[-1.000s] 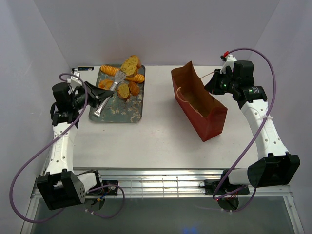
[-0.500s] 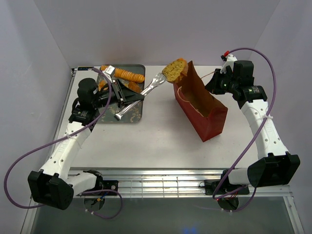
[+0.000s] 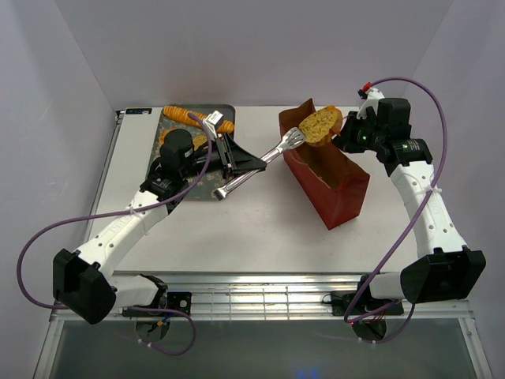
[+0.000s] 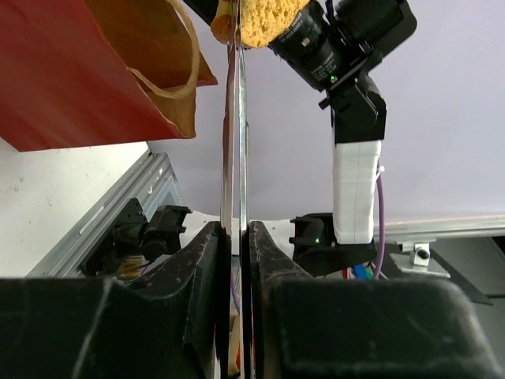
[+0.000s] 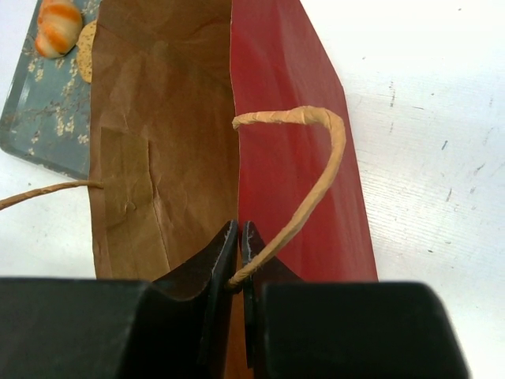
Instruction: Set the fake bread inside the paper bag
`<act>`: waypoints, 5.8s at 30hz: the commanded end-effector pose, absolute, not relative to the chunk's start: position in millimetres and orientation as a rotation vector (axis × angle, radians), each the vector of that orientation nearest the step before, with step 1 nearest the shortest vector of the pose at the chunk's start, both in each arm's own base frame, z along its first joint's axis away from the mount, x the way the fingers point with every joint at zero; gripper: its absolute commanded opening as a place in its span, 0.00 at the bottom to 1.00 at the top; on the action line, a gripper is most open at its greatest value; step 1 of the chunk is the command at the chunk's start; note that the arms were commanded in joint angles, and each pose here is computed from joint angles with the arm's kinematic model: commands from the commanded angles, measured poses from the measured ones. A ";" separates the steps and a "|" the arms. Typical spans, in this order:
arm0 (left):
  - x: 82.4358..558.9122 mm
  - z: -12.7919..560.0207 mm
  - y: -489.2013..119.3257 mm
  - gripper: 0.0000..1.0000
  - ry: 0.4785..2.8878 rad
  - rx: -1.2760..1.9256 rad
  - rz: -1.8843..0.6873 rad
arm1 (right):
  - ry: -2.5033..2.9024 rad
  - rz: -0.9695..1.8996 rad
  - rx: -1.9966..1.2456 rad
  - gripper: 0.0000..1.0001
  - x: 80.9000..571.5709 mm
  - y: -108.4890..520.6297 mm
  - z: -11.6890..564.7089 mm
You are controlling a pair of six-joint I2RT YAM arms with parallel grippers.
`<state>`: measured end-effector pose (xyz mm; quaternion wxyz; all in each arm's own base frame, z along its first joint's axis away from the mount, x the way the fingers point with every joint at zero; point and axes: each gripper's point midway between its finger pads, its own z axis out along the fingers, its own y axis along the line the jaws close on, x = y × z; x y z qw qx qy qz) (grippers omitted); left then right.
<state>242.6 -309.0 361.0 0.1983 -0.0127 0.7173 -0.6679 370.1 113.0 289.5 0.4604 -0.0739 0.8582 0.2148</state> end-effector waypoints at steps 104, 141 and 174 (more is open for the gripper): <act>389.0 108.3 -21.3 0.61 2.006 -0.947 -1.546 | 2.079 0.466 -0.153 0.13 377.1 105.0 302.7; 435.3 78.5 -44.2 0.48 2.092 -0.889 -1.580 | 2.064 0.413 -0.144 0.13 382.7 98.1 303.6; 334.1 355.6 -228.5 0.21 1.837 0.119 -1.663 | 2.066 0.405 -0.111 0.12 380.1 95.1 314.2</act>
